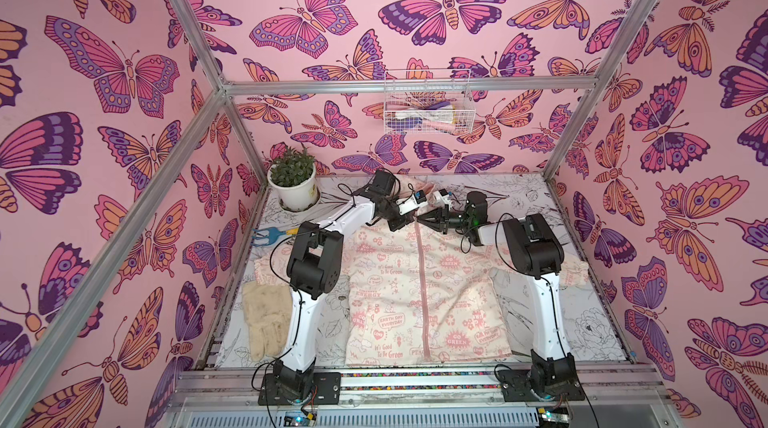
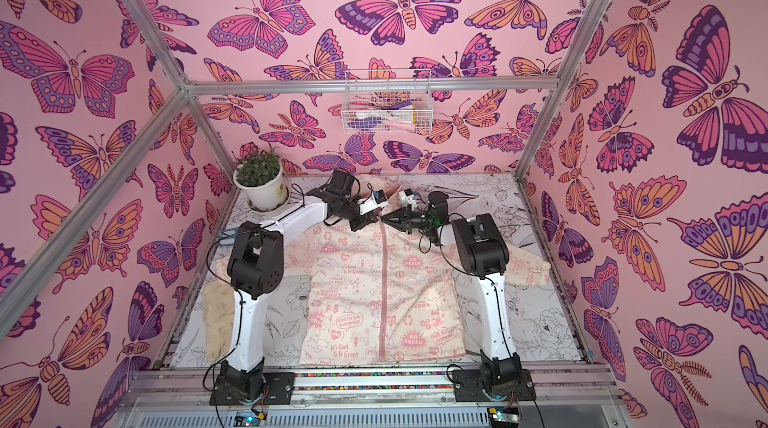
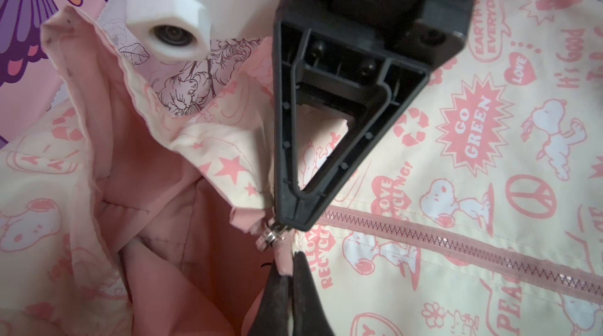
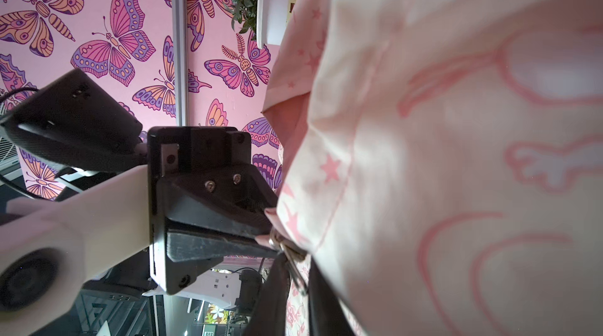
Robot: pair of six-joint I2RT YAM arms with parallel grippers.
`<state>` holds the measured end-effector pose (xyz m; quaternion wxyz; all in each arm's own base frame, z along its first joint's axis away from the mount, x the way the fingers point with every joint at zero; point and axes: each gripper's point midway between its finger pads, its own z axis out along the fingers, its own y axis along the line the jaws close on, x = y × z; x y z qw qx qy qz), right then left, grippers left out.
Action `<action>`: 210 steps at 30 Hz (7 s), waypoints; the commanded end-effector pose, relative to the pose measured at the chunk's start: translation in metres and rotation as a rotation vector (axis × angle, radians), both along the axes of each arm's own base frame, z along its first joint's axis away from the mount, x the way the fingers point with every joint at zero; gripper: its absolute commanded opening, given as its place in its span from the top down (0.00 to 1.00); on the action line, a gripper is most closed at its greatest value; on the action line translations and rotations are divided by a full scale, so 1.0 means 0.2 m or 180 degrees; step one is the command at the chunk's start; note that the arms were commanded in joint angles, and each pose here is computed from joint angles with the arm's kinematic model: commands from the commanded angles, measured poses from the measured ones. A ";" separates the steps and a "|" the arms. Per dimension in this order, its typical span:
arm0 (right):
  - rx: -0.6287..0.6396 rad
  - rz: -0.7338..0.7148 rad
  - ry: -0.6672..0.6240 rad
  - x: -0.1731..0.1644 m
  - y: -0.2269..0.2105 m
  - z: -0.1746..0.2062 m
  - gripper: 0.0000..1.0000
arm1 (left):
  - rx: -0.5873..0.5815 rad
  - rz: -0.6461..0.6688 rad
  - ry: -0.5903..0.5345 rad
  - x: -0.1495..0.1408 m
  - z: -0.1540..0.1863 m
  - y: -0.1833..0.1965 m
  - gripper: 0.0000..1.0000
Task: Unzip the jacket
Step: Unzip the zipper on the jacket, then smooth out the jacket at the center of the board.
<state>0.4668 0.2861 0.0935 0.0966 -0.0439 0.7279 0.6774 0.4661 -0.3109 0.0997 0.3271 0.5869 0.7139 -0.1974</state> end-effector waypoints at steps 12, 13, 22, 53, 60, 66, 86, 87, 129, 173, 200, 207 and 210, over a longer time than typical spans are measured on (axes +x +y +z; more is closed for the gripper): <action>-0.0013 -0.0168 0.0063 0.05 -0.01 -0.02 1.00 | -0.0087 0.0054 0.0058 0.00 0.05 -0.02 1.00; -0.0043 -0.0231 0.0091 0.06 -0.02 -0.03 1.00 | -0.0093 0.0091 0.0065 0.00 0.05 -0.02 1.00; -0.0508 -0.1029 0.0356 0.08 -0.13 -0.14 1.00 | -0.0206 0.0754 0.0055 0.21 0.19 -0.01 1.00; -0.2747 -0.1111 0.1320 -0.90 -0.22 -0.50 1.00 | 0.0385 0.1573 -0.0053 0.59 -0.14 0.09 1.00; -0.3011 -0.0788 0.1352 -1.26 -0.21 -0.53 1.00 | 0.0406 0.1819 -0.0155 0.68 -0.12 0.15 1.00; -0.3242 -0.0599 0.1283 -1.52 -0.22 -0.48 1.00 | 0.0479 0.2000 -0.0317 0.76 -0.11 0.21 1.00; -0.3657 -0.0371 0.1565 -2.12 -0.40 -0.55 1.00 | 0.0493 0.2240 -0.0480 0.88 -0.14 0.32 1.00; -0.3668 -0.0379 0.1571 -2.13 -0.41 -0.55 1.00 | 0.0509 0.2238 -0.0493 0.88 -0.14 0.32 1.00; -0.3300 -0.0805 -0.0045 -1.67 -0.55 -0.03 0.59 | -0.0210 0.2274 -0.1294 0.56 0.47 0.35 0.00; -0.3091 -0.0794 0.0166 -1.45 -0.63 -0.30 0.76 | -0.0901 0.2508 0.0188 -1.01 0.11 0.61 0.49; -0.3730 -0.0401 0.0050 -1.89 -0.70 -0.28 0.98 | -0.0786 0.3012 -0.0462 -0.94 0.20 0.82 0.13; -0.3470 -0.0614 -0.0659 -1.55 -0.54 -0.06 0.94 | -0.0787 0.3800 -0.1091 -0.86 0.34 1.08 0.02; -0.3588 -0.1200 -0.1349 -1.25 -0.62 0.13 0.91 | -0.1070 0.3743 -0.1530 -0.83 0.47 1.11 0.01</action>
